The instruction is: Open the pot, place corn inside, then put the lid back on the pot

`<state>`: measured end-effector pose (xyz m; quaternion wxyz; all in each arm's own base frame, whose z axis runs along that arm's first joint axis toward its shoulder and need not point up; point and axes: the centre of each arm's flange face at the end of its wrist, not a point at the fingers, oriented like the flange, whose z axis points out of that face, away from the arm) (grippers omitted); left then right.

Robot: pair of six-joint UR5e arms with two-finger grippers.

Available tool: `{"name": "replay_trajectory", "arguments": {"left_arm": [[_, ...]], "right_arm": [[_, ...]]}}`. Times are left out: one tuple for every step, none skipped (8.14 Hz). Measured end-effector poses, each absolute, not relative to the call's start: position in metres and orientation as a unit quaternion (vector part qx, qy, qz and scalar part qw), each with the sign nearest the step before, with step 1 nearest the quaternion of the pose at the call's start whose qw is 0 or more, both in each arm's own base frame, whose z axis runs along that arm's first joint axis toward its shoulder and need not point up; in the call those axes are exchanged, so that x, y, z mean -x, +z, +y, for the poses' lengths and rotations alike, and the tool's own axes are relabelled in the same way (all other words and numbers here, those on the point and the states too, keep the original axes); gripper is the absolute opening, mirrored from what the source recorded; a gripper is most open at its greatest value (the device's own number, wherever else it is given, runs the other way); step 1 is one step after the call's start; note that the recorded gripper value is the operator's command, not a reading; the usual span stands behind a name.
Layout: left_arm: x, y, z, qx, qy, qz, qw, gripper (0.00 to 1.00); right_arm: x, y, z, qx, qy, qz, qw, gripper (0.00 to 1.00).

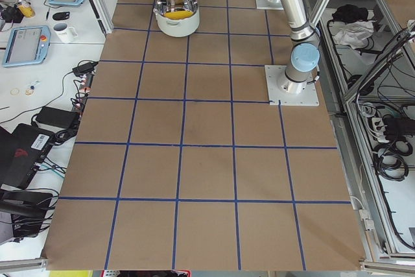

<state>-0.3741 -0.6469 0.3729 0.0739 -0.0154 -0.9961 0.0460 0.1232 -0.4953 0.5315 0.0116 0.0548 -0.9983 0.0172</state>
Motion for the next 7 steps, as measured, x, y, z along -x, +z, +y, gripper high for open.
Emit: {"name": "replay_trajectory", "arguments": {"left_arm": [[0.366, 0.399, -0.634, 0.037, 0.042, -0.996, 0.071, 0.92], [0.351, 0.425, -0.622, 0.059, 0.035, -0.995, 0.066, 0.94], [0.332, 0.45, -0.61, 0.067, 0.027, -0.995, 0.062, 0.95], [0.303, 0.467, -0.602, 0.068, 0.011, -0.996, 0.056, 0.95], [0.262, 0.481, -0.6, 0.067, -0.005, -0.997, 0.038, 0.95], [0.218, 0.491, -0.598, 0.06, -0.023, -0.998, 0.022, 0.96], [0.181, 0.5, -0.592, 0.047, -0.036, -0.998, 0.014, 0.95]], "right_arm": [[-0.124, 0.53, -0.501, -0.055, 0.025, -0.998, 0.013, 0.3], [-0.128, 0.522, -0.518, -0.059, 0.036, -0.997, 0.016, 0.3], [-0.141, 0.509, -0.539, -0.064, 0.048, -0.997, 0.016, 0.3], [-0.169, 0.489, -0.557, -0.062, 0.059, -0.996, 0.016, 0.29], [-0.207, 0.469, -0.568, -0.058, 0.069, -0.996, 0.021, 0.29], [-0.246, 0.45, -0.575, -0.049, 0.077, -0.995, 0.029, 0.29], [-0.28, 0.431, -0.583, -0.038, 0.084, -0.995, 0.035, 0.29]]}}
